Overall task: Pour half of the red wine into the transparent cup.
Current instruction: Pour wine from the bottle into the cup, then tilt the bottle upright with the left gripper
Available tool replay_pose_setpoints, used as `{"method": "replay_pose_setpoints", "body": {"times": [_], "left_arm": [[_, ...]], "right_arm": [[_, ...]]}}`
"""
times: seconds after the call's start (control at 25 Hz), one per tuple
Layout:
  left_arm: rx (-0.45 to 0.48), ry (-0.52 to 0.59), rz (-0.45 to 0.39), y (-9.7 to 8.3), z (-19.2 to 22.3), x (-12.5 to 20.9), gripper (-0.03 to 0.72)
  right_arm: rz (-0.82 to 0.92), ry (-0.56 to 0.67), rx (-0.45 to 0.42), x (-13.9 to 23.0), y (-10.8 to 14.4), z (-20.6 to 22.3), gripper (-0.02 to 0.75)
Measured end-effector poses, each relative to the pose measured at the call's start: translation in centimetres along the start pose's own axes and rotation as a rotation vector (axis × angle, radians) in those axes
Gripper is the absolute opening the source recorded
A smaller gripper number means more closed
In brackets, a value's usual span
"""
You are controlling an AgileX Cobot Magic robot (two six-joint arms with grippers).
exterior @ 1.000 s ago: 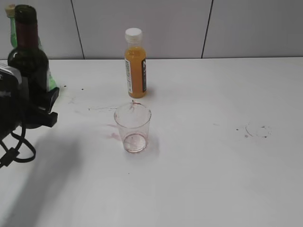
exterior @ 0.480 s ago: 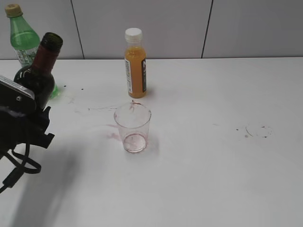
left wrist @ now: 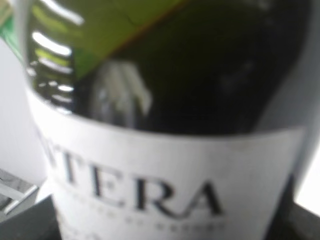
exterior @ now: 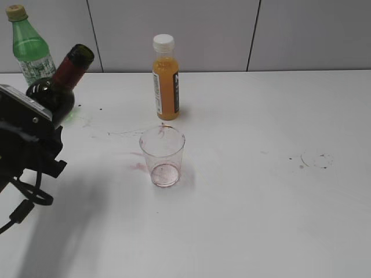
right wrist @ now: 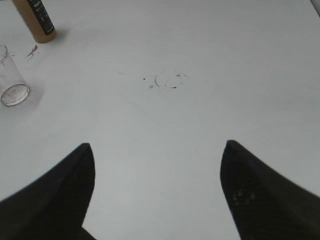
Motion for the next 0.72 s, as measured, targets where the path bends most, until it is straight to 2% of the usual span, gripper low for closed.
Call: {"method": "replay_pose_setpoints", "body": {"times": [0.28, 0.4, 0.72], "left_arm": [[-0.045, -0.064, 0.042, 0.7, 1.4, -2.8, 0.545], [-0.042, -0.081, 0.118, 0.4, 1.6, -3.2, 0.545], [0.024, -0.068, 0.319, -2.0, 2.3, -1.9, 0.545]], "right_arm": [[0.000, 0.000, 0.000, 0.0, 0.0, 0.0, 0.590], [0.000, 0.000, 0.000, 0.0, 0.0, 0.0, 0.590], [0.000, 0.000, 0.000, 0.0, 0.0, 0.0, 0.590]]}}
Point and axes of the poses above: a point on each arm's last joint axis where the gripper is mounted, z pointing out along that axis toward the gripper, y along the wrist's bending axis when the last joint is at zero, x = y × z, the point moved 8 cm from there along z, pointing out along that axis toward the gripper, and after that the axes turned 3 degrees about -z, right-handed, at the moved point
